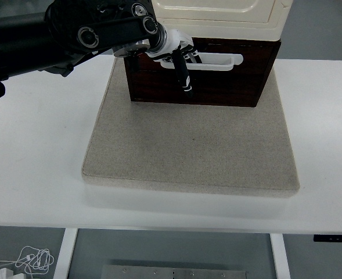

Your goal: Close the drawer under the combination cabinet

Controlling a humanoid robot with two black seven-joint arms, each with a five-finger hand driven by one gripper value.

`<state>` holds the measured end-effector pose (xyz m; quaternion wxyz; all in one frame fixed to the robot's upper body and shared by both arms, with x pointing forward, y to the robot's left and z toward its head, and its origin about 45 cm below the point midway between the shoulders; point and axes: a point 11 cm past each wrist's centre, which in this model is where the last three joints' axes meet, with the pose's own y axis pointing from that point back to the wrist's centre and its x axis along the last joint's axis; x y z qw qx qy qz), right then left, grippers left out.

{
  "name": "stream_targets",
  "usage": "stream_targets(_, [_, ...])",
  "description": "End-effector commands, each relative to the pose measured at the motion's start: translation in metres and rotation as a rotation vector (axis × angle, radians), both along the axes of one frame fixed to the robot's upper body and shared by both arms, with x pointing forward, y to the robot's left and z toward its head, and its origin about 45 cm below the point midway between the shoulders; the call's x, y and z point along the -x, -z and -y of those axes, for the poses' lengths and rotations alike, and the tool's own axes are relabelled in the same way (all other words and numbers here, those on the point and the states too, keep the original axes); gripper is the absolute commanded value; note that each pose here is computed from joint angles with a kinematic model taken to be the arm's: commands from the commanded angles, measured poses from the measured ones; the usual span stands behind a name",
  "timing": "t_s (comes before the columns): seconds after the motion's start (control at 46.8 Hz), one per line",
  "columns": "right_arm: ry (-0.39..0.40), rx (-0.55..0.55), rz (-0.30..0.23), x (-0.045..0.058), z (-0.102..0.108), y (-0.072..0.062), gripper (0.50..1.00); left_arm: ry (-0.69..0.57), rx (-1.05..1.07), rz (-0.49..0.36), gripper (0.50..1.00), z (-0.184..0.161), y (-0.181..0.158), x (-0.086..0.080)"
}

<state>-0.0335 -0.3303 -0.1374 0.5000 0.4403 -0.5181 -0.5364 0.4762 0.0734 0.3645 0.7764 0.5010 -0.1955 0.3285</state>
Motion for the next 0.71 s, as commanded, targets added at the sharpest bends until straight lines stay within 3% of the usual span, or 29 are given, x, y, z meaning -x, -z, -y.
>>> stream_targets(0.0, [0.000, 0.000, -0.001, 0.000, 0.000, 0.000, 0.928, 0.011, 0.000, 0.005, 1.000, 0.004, -0.001, 0.001])
stream_targets(0.342, [0.000, 0.000, -0.001, 0.000, 0.000, 0.000, 0.928, 0.039, 0.014, 0.032, 1.000, 0.015, -0.012, 0.003])
stream_targets(0.684, [0.000, 0.000, 0.001, 0.000, 0.000, 0.000, 0.928, 0.087, 0.061, 0.098, 1.000, 0.036, -0.056, 0.009])
